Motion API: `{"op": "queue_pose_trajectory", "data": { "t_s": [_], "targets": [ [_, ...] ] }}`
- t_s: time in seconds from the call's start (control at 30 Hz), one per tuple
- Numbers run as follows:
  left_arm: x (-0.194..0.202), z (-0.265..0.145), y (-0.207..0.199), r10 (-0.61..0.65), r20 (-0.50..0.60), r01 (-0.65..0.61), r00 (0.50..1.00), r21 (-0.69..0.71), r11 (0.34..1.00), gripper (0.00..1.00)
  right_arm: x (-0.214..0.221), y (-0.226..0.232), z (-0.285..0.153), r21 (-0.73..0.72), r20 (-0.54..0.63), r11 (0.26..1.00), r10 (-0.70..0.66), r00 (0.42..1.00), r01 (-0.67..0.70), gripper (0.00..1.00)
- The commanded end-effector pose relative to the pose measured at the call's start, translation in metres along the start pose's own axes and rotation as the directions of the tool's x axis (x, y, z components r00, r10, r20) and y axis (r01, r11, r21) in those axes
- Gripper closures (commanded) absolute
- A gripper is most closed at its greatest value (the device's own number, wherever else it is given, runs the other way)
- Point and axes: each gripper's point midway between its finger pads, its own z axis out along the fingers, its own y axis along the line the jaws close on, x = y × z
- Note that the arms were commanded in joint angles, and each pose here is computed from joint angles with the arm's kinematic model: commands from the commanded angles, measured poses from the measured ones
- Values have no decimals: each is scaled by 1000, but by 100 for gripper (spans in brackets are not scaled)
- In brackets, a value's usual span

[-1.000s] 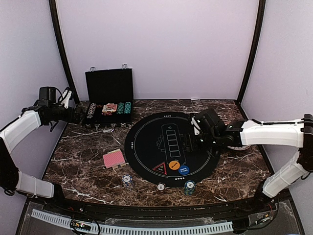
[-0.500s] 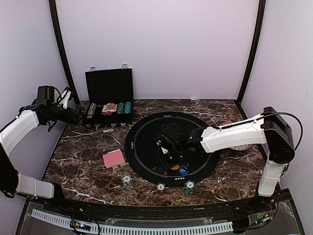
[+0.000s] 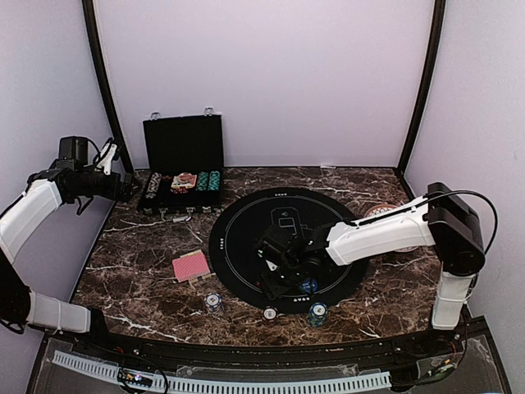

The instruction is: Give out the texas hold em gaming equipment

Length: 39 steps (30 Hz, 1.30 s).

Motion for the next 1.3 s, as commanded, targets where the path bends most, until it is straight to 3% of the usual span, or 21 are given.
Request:
{"op": "queue_pose_trajectory", "data": {
  "t_s": [0.0, 0.23, 0.37, 0.57, 0.93, 1.27],
  "targets": [
    [-17, -16, -3, -11, 44, 10, 999, 14, 1000, 1, 6, 1, 7, 12, -7, 1000, -10, 1000, 10, 41],
    [-22, -18, -7, -17, 58, 15, 998, 31, 999, 1, 12, -1, 9, 18, -17, 1000, -7, 1000, 8, 47],
    [-22, -19, -6, -14, 55, 12, 998, 31, 999, 1, 11, 0, 14, 24, -18, 1000, -8, 1000, 9, 58],
    [-23, -22, -6, -1, 56, -1, 998, 23, 1000, 1, 0, 3, 23, 40, -8, 999, -9, 1000, 10, 59],
    [-30, -32, -10, 6, 72, -9, 997, 34, 999, 1, -49, 4, 47, 52, 61, 999, -7, 998, 3, 62],
    [-23, -32, -13, 6, 43, -8, 999, 49, 999, 1, -128, -3, 76, 35, 148, 999, 3, 989, -9, 66]
  ]
}}
